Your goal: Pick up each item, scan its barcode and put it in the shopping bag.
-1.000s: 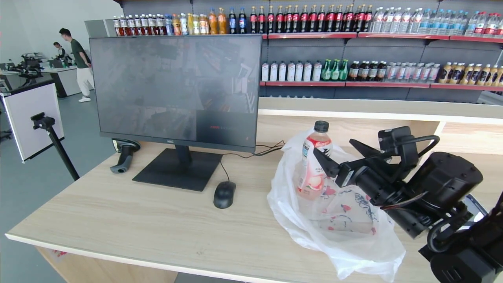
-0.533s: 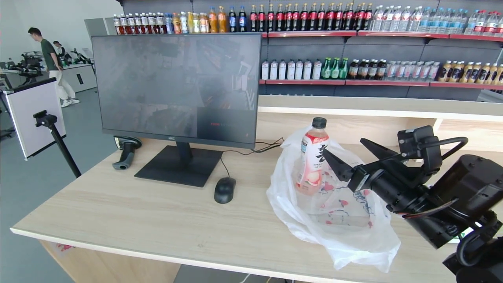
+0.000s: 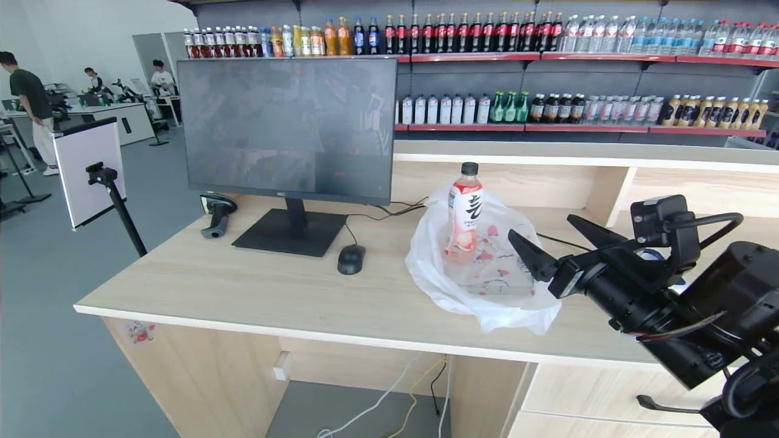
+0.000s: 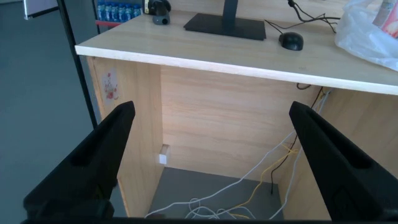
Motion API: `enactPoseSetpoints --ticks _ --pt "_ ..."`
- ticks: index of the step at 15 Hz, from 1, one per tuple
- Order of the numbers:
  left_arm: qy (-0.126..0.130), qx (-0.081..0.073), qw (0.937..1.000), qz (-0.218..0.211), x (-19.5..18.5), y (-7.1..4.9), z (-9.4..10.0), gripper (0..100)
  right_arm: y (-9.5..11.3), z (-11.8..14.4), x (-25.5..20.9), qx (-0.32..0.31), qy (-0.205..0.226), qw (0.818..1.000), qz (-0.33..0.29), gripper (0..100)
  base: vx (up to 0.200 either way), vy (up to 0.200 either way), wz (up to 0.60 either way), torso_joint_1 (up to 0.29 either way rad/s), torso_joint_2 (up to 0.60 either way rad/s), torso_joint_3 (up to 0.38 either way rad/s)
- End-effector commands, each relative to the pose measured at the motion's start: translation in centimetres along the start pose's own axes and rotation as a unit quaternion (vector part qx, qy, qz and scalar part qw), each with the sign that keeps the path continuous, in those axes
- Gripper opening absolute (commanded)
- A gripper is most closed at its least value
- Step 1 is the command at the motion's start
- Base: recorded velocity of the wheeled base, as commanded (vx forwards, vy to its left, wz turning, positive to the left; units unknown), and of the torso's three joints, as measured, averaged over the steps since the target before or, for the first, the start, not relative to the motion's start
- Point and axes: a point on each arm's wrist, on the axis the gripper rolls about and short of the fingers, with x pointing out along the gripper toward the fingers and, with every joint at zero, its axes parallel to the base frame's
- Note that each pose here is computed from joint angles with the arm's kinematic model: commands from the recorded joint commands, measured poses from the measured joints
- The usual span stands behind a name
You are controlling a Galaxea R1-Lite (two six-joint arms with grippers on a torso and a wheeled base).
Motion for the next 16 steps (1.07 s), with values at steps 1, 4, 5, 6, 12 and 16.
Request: enactPoseSetpoints --ticks 1,4,5,6,12,16 --pt "0.0 0.0 1.0 0.0 0.0 0.0 0.0 100 0.0 0.0 0.1 0.0 -0.002 1.0 -0.001 100 0.0 0.0 -0.6 0.007 0.0 0.002" --pt "0.001 0.001 1.0 0.0 0.0 0.0 0.0 100 0.0 0.0 0.1 0.0 -0.001 1.0 0.0 100 0.0 0.0 -0.6 -0.004 -0.01 0.007" --pt "0.0 0.001 1.0 0.0 0.0 0.0 0.0 100 0.0 -0.2 -0.2 -0.001 0.005 1.0 -0.001 100 0.0 0.0 0.0 0.0 0.0 0.0" --pt "0.0 0.0 1.0 0.0 0.0 0.0 0.0 100 0.0 -0.2 -0.3 -0.005 0.006 1.0 0.001 100 0.0 0.0 0.0 0.0 0.0 0.0" --pt "0.001 0.0 1.0 0.0 0.0 0.0 0.0 100 2.0 -0.3 -2.0 -0.016 0.019 0.998 0.056 100 0.0 -0.2 0.0 0.002 0.0 0.004" --pt "0.001 -0.002 1.0 0.0 0.0 0.0 0.0 100 1.9 0.1 -1.7 -0.006 0.009 0.999 0.051 100 0.0 -0.2 0.0 0.005 0.0 0.001"
